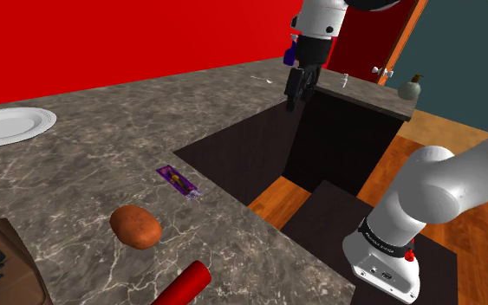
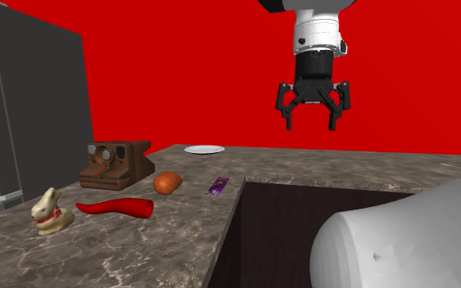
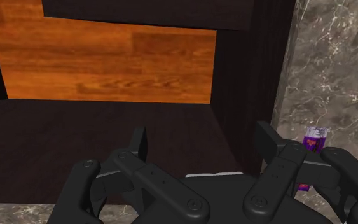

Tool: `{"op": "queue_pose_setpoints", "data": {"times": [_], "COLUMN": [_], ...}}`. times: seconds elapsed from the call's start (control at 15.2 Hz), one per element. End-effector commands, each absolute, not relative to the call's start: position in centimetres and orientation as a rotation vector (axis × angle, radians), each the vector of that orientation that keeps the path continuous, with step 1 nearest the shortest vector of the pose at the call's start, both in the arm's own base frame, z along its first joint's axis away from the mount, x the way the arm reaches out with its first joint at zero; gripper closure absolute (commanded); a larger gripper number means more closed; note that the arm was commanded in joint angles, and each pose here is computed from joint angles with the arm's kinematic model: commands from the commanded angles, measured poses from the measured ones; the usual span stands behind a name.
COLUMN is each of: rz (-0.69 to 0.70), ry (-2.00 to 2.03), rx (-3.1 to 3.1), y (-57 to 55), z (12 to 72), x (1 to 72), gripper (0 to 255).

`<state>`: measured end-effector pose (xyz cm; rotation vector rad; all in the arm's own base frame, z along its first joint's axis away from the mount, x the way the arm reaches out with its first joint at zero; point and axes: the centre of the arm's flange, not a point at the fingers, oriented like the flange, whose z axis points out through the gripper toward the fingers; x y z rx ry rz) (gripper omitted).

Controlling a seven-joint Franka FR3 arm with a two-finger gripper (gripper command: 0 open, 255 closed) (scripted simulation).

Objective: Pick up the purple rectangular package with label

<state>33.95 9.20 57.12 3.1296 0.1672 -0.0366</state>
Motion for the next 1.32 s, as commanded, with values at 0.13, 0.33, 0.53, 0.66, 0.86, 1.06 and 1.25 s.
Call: {"op": "queue_pose_setpoints", "data": {"times": [0.13,0.33,0.53,0.66,0.86,1.06,1.25], "rz": [-0.034,-0.033,-0.032,-0.031,-0.030,-0.029,-0.028], "ry": [0.156,0.148,0.141,0.136,0.128,0.120,0.113], "rx": [3.135,3.138,3.141,3.143,3.147,3.150,3.153], "y": [13.1,16.0,18.9,20.8,23.7,26.6,29.5], "z": [54.6,52.6,50.7,49.4,47.5,45.6,43.7], "x": [36.5,38.3,40.0,41.2,43.1,44.9,46.7], "gripper": [0,0,0,0,0,0,0]}}
